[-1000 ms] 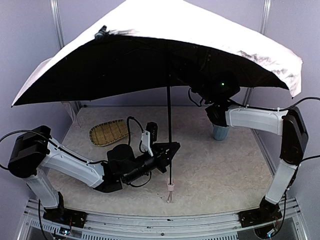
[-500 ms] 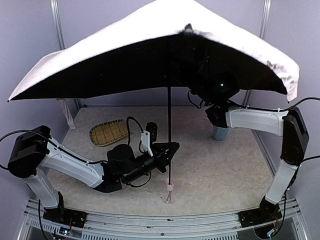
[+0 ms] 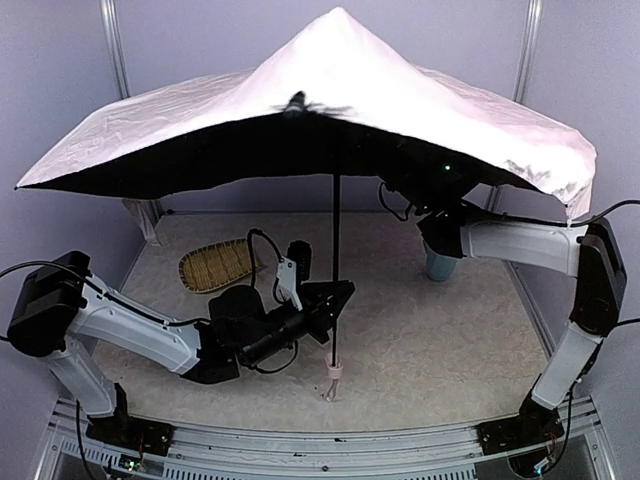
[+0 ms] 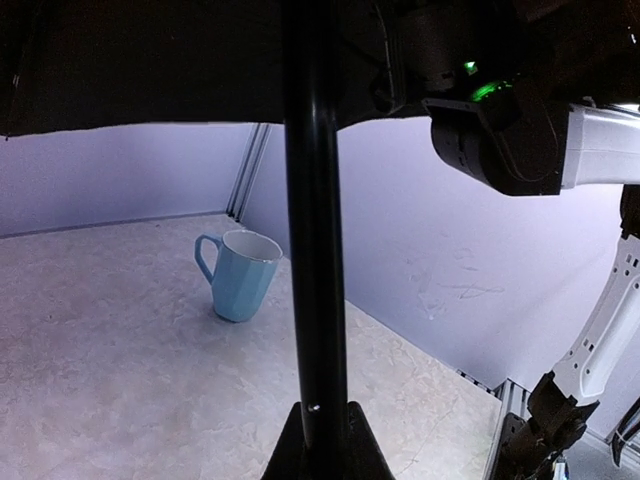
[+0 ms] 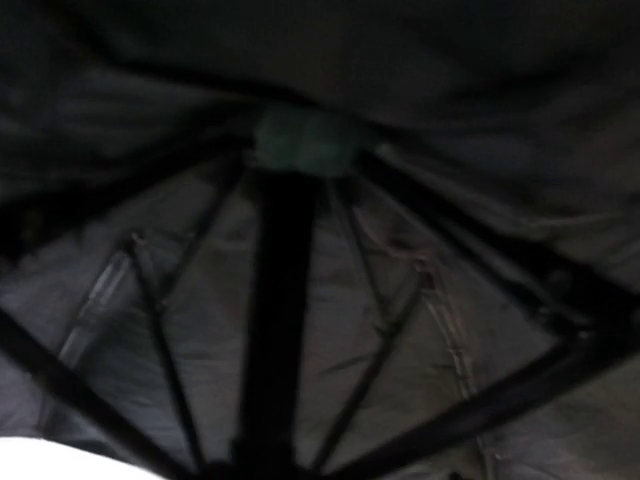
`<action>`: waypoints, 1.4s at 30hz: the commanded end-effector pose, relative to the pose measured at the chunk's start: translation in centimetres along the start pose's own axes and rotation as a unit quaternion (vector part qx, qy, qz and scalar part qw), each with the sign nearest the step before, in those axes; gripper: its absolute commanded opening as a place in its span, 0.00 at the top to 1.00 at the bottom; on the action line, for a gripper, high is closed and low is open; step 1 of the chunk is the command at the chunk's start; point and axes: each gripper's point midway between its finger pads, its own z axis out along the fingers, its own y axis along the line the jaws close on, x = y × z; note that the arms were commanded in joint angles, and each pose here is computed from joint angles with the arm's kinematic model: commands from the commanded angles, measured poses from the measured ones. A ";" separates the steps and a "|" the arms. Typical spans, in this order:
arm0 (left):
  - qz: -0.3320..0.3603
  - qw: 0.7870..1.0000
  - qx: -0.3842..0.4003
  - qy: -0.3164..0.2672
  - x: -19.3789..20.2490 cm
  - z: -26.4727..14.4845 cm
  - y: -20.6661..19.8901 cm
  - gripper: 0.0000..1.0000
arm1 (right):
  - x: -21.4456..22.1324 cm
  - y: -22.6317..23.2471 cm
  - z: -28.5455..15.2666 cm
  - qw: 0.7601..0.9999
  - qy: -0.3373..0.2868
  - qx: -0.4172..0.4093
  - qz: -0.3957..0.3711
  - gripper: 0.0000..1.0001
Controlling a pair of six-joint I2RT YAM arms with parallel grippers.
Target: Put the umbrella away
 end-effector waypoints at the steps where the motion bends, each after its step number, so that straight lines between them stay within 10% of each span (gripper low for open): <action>1: 0.028 0.998 -0.004 -0.058 -4.4 -0.6 -1.5 1.00 | -1.8 -0.8 -0.9 0.992 -0.011 0.089 -0.084 0.39; 13: 0.094 0.987 -0.122 -0.036 -3.9 0.8 -0.5 1.00 | -1.3 0.9 -2.2 0.913 -0.031 0.254 -0.319 0.39; 29: 0.096 0.987 -0.129 -0.030 -3.1 1.0 -0.4 1.00 | -4.3 2.2 -1.9 0.878 -0.075 0.310 -0.358 0.35; 34: 0.093 0.987 -0.128 -0.029 -2.9 0.9 -0.4 1.00 | -4.5 2.5 -1.7 0.885 -0.074 0.304 -0.345 0.66; 42: 0.093 0.986 -0.131 -0.035 -3.3 0.6 -0.2 1.00 | -3.2 2.0 -1.5 0.891 -0.050 0.299 -0.338 0.76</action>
